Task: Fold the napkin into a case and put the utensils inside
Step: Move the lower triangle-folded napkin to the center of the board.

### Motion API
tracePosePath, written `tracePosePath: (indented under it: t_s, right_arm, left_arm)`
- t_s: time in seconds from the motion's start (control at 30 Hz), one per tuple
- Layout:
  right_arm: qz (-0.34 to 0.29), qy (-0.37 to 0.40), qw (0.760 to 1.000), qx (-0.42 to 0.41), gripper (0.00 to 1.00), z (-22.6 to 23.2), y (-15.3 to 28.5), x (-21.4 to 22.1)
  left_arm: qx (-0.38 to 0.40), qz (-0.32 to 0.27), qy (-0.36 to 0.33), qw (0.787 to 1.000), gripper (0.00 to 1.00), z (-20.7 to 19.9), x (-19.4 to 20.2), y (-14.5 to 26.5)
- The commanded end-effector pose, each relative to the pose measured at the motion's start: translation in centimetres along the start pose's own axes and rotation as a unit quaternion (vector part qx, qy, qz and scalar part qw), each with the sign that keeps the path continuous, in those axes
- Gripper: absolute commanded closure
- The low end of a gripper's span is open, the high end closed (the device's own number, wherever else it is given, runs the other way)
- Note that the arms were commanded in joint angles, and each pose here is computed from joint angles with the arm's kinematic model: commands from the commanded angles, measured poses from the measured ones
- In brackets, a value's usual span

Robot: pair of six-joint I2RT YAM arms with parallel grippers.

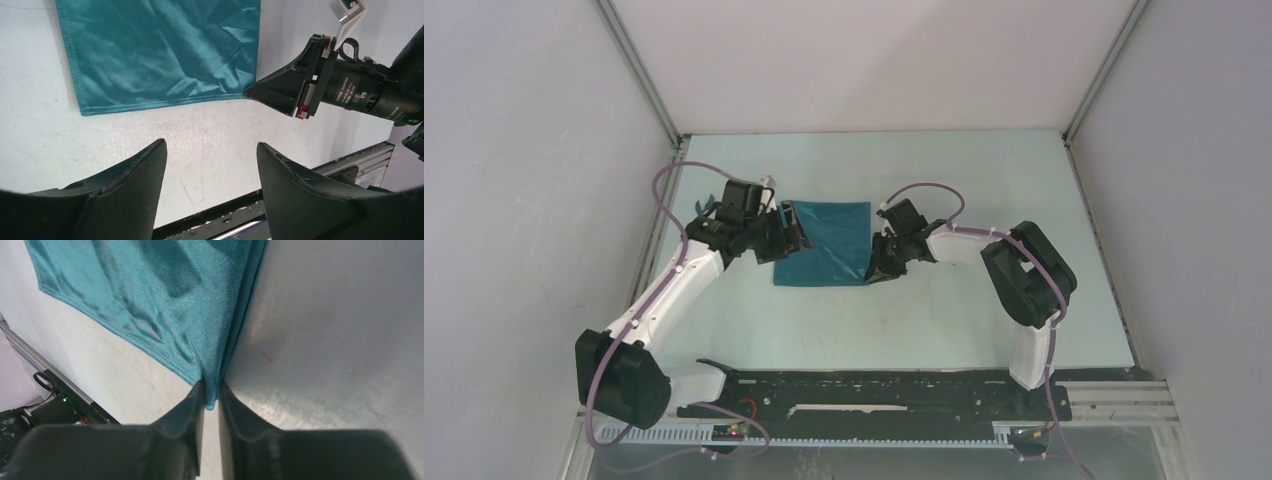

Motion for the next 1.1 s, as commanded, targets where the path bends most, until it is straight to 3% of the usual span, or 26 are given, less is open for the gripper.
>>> tracePosePath:
  t_s: [0.0, 0.17, 0.33, 0.57, 0.67, 0.73, 0.83, 0.97, 1.07]
  right_arm:
    - [0.015, 0.012, 1.000, 0.011, 0.82, -1.6, -0.5, 0.0]
    - [0.040, 0.022, 0.998, -0.054, 1.00, -2.3, -0.2, 0.0]
    - [0.074, 0.015, 0.992, -0.096, 1.00, -4.1, 1.7, 0.4]
    - [0.138, -0.018, 0.988, -0.070, 1.00, -8.1, 5.1, 2.1]
    - [0.129, -0.041, 0.990, -0.042, 1.00, -10.0, 6.1, 1.5]
    - [0.129, -0.046, 0.990, -0.016, 0.94, -11.2, 6.4, 1.0]
    - [0.114, -0.033, 0.991, 0.059, 0.65, -12.1, 7.7, -0.1]
    - [0.059, -0.002, 0.979, 0.193, 0.37, -11.3, 11.2, -3.0]
    - [0.008, 0.022, 0.979, 0.205, 0.30, -8.4, 12.5, -4.7]
  left_arm:
    - [0.020, -0.026, -0.005, 0.999, 0.28, -0.7, -1.3, 0.7]
    - [0.027, -0.030, -0.001, 0.999, 0.28, -1.0, -1.7, 0.9]
    - [0.024, -0.029, 0.001, 0.999, 0.28, -0.9, -1.9, 0.8]
    - [0.053, 0.010, 0.032, 0.998, 0.28, -1.1, -1.4, -1.1]
    - [0.074, 0.032, 0.061, 0.995, 0.28, -1.5, -1.5, -2.4]
    - [0.101, 0.051, 0.093, 0.989, 0.28, -2.0, -1.8, -3.6]
    - [0.112, 0.059, 0.137, 0.982, 0.32, -2.6, -3.0, -5.9]
    - [0.116, 0.017, 0.176, 0.978, 0.37, -3.0, -5.2, -8.4]
    - [0.106, 0.009, 0.189, 0.976, 0.47, -2.9, -6.7, -11.0]
Point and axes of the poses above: each gripper's point midway between its finger pads, its own y axis back along the fingers, its own z axis along the line the jaws close on, x = y × z, the point moved 6 cm from there along y, back along the fingers, and after that the axes turned 10 degrees about y, right-handed, at the moved point
